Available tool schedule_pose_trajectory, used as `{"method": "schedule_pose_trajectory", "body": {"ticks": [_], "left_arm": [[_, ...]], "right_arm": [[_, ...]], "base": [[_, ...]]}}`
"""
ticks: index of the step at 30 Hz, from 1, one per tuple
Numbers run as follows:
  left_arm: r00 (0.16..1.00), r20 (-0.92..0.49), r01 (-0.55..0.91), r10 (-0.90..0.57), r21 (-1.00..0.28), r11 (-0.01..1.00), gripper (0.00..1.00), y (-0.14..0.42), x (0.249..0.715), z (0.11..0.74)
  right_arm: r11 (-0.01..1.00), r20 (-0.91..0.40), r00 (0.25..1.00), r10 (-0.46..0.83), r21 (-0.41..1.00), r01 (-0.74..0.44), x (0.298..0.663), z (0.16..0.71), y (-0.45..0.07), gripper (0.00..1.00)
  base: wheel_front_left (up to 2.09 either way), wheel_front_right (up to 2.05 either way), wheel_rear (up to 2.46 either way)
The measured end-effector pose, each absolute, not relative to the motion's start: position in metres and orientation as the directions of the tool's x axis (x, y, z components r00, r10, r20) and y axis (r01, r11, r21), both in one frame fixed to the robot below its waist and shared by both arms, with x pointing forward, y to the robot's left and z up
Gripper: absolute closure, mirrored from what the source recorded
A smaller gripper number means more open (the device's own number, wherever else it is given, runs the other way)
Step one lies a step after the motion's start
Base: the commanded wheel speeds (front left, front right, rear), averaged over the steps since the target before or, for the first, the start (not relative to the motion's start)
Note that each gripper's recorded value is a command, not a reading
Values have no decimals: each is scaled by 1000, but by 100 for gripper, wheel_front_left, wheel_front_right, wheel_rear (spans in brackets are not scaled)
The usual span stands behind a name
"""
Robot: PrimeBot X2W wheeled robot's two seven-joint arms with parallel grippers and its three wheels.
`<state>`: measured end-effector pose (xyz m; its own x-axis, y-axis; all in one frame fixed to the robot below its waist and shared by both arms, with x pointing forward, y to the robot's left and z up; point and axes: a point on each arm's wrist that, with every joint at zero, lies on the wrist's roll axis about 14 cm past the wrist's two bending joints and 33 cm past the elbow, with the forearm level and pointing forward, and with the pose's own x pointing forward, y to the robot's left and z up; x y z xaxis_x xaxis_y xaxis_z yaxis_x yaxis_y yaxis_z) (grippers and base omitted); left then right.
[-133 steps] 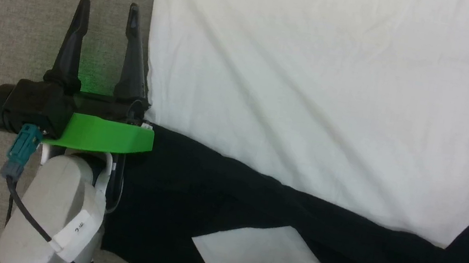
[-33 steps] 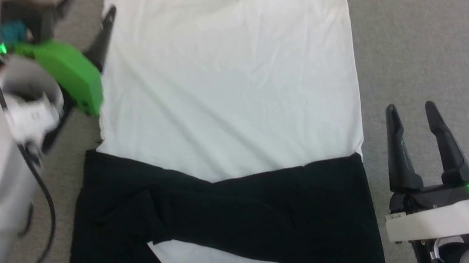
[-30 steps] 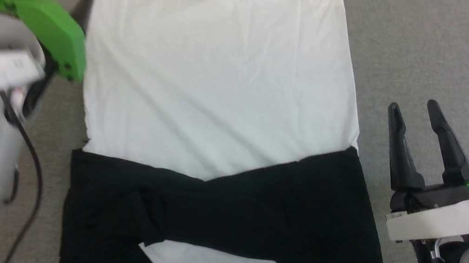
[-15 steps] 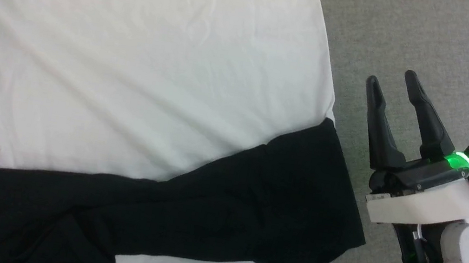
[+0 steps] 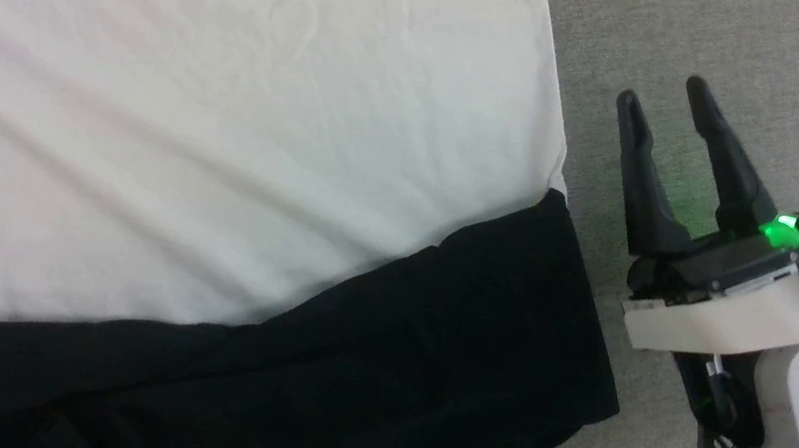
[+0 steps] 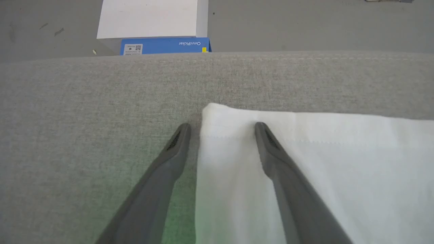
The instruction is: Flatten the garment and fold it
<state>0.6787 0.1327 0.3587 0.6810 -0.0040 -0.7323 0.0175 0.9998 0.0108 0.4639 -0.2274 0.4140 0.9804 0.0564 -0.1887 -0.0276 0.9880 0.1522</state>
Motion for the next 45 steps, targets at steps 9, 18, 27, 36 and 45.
{"method": "schedule_pose_trajectory", "body": {"ticks": [9, 18, 27, 36, 45], "left_arm": [[707, -707, 39, -10, 25, 999, 100, 136, 684, 356], [732, -677, 109, -77, 5, 994, 100, 122, 679, 365], [743, -656, 173, -132, -2, 985, 100, 114, 672, 368], [755, -642, 187, -136, 13, 982, 100, 120, 675, 363], [830, -539, 194, -145, 35, 980, 100, 121, 690, 370]], "right_arm": [[980, -163, 969, 186, 105, -171, 522, 435, -213, 0], [972, -275, 932, 235, 93, -217, 634, 459, -203, 0], [978, -556, 804, 210, 116, -176, 673, 400, -185, 0], [982, -747, 639, 183, 108, -155, 677, 356, -172, 0], [985, -733, 666, 138, 35, -166, 685, 362, -176, 100]], "base": [[0, 0, 0], [0, 0, 0], [0, 0, 0], [0, 0, 0], [0, 0, 0]]}}
